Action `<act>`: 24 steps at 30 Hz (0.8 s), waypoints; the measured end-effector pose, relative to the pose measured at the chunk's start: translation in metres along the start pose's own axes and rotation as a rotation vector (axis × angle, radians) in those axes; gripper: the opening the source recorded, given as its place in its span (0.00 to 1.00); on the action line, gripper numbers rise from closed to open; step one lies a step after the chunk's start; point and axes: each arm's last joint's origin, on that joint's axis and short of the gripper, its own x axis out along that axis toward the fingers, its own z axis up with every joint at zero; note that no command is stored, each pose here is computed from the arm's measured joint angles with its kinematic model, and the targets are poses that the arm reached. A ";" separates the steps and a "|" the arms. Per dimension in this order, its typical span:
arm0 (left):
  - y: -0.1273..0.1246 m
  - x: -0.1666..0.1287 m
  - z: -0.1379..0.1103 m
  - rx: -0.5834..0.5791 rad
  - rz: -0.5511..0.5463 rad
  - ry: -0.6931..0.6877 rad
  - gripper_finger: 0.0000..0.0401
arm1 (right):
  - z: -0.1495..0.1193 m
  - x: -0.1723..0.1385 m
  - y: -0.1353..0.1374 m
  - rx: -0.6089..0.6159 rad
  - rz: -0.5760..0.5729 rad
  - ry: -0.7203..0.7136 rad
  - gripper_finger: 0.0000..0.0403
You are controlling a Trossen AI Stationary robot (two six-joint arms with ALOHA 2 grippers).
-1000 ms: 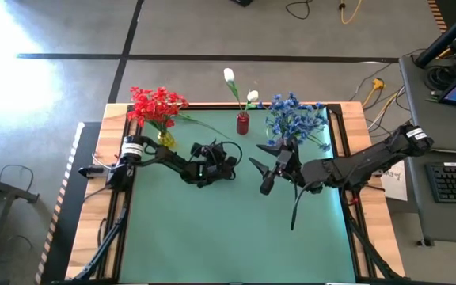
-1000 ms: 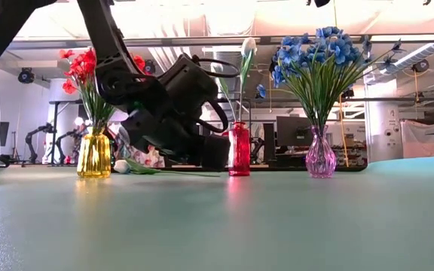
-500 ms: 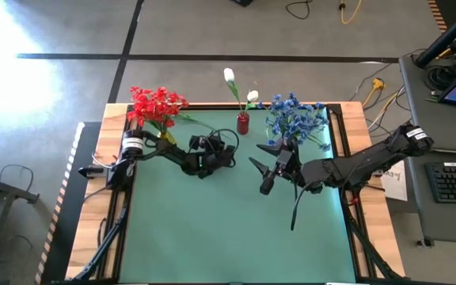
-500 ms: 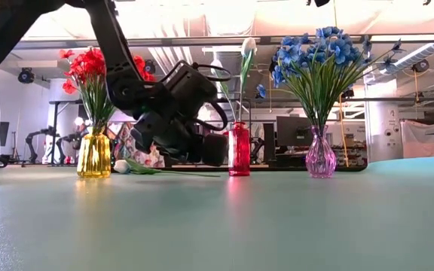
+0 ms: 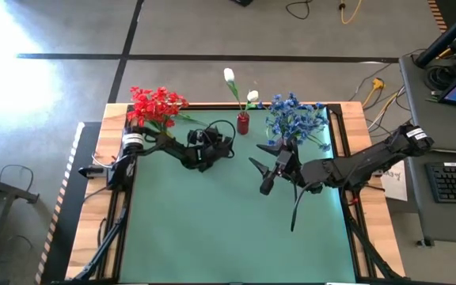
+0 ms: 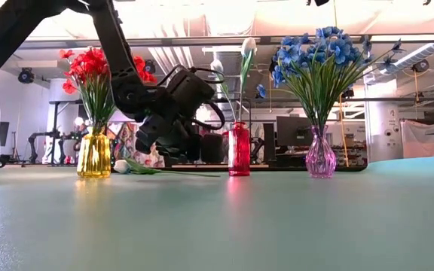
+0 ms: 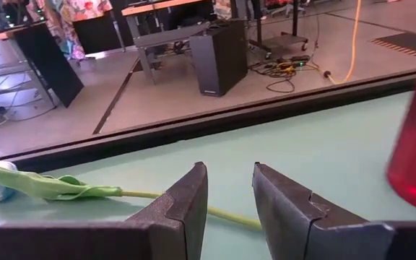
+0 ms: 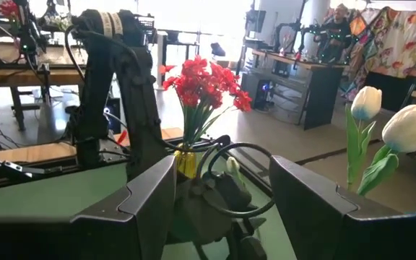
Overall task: Sort flowers into vase by color
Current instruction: Put the white flower into the red vase
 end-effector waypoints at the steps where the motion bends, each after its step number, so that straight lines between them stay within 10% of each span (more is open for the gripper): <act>1: 0.001 0.002 0.000 -0.001 0.007 0.001 0.25 | 0.000 0.000 0.000 0.000 0.000 0.000 0.53; 24: 0.014 0.031 0.004 -0.001 0.042 0.035 0.25 | 0.000 0.002 -0.002 -0.015 -0.012 -0.002 0.53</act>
